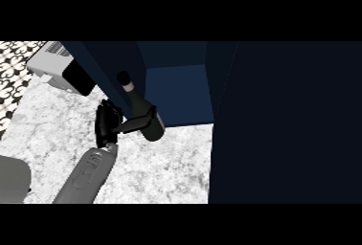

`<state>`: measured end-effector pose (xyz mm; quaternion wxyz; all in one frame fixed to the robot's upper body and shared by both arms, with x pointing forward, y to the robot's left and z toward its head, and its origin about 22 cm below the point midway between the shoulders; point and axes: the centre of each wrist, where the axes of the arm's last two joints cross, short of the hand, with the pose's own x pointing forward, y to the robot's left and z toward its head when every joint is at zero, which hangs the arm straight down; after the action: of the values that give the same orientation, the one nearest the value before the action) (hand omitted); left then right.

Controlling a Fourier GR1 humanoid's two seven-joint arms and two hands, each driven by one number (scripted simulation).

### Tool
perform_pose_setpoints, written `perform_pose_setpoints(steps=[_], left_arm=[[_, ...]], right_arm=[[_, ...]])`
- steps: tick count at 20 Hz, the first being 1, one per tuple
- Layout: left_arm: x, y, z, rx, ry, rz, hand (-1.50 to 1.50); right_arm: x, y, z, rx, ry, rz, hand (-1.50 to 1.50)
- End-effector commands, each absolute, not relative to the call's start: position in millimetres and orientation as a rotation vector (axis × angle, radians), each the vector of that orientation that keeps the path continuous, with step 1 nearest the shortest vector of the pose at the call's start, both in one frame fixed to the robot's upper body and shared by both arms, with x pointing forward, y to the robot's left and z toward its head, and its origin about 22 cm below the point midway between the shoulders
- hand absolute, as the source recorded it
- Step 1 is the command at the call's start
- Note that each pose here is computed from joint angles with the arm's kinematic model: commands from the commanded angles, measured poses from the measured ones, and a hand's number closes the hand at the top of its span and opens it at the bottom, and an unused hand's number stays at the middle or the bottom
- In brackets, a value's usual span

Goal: Pick up the wine, place it into the cabinet and close the cabinet

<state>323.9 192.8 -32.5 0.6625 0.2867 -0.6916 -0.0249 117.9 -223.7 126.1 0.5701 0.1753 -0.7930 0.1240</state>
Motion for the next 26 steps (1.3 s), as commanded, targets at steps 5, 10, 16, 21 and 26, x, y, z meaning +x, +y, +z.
perform_pose_setpoints(steps=[5, 10, 16, 21, 26], left_arm=[[354.8, 137.3, -17.8, 0.499, -1.526, -0.084, 1.5], [358.9, 134.0, -11.0, 0.613, -1.615, -0.149, 1.5], [359.8, 153.0, -10.7, 0.731, -1.665, -0.284, 1.5], [353.6, 140.1, -13.5, 0.753, -1.687, -0.323, 1.5], [345.6, 119.7, -12.7, 0.722, -1.665, -0.252, 1.5]], right_arm=[[109.7, -225.2, 133.3, 0.488, -1.88, 0.287, -1.5], [111.3, -224.1, 131.4, 0.491, -1.861, 0.283, -1.5], [113.0, -223.2, 132.1, 0.515, -1.872, 0.302, -1.5], [116.4, -221.4, 131.1, 0.525, -1.878, 0.314, -1.5], [119.8, -221.2, 122.6, 0.541, -1.861, 0.315, -1.5]])
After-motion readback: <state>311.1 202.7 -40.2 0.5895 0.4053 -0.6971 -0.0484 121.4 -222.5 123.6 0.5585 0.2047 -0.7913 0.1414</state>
